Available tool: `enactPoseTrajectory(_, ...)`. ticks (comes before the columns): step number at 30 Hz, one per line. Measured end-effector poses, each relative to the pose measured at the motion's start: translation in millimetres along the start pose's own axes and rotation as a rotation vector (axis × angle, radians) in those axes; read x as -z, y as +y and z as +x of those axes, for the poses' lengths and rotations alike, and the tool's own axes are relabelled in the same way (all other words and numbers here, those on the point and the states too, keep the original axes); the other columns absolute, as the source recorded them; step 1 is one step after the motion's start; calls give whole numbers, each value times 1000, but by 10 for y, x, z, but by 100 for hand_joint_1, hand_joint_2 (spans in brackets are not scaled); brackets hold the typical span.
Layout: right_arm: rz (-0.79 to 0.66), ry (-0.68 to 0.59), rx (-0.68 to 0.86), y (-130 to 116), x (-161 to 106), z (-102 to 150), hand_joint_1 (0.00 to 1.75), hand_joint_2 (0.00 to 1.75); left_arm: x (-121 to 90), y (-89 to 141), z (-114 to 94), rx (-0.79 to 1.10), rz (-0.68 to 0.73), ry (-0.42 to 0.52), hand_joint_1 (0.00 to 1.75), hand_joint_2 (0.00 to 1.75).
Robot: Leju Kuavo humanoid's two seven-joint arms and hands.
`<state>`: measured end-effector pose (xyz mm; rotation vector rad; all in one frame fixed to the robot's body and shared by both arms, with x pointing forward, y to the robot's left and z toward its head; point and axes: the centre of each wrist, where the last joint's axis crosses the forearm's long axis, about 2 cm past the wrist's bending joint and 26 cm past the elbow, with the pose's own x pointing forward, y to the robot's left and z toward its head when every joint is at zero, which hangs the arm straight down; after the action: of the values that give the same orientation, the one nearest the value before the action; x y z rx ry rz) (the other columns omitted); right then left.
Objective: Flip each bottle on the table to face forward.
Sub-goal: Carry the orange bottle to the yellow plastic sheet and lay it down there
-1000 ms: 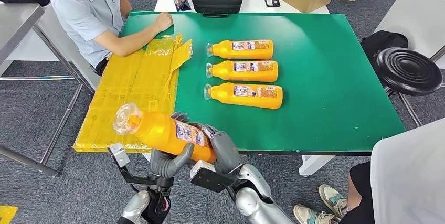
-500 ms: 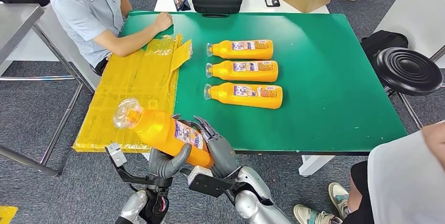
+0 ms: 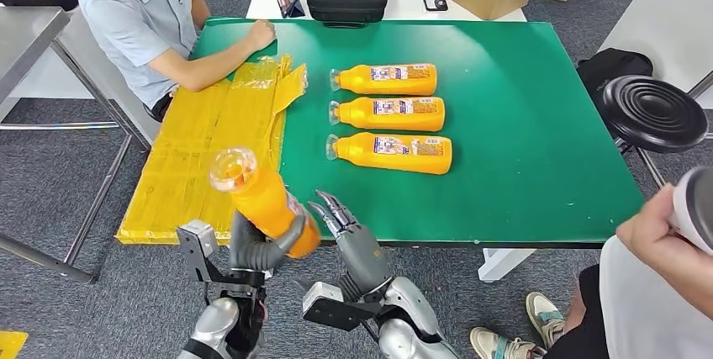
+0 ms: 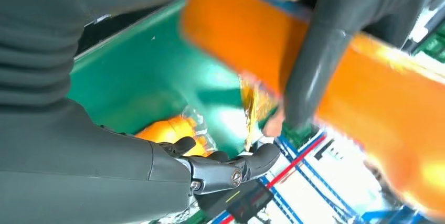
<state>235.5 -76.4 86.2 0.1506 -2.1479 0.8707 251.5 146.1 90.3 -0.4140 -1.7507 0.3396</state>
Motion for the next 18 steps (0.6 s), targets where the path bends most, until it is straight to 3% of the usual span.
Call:
enactPoseTrajectory(3, -33, -2, -11, -3, -44, 24, 0, 0, 53, 108, 6, 107, 62, -25, 175, 175)
enactPoseTrajectory(7, -134, 2, -40, -18, -162, 79, 0, 0, 178, 401, 65, 410, 232, -125, 175, 175)
enactPoseTrajectory(18, -167, -6, -15, -16, -185, 99, 0, 0, 398, 672, 109, 888, 289, -290, 175, 175)
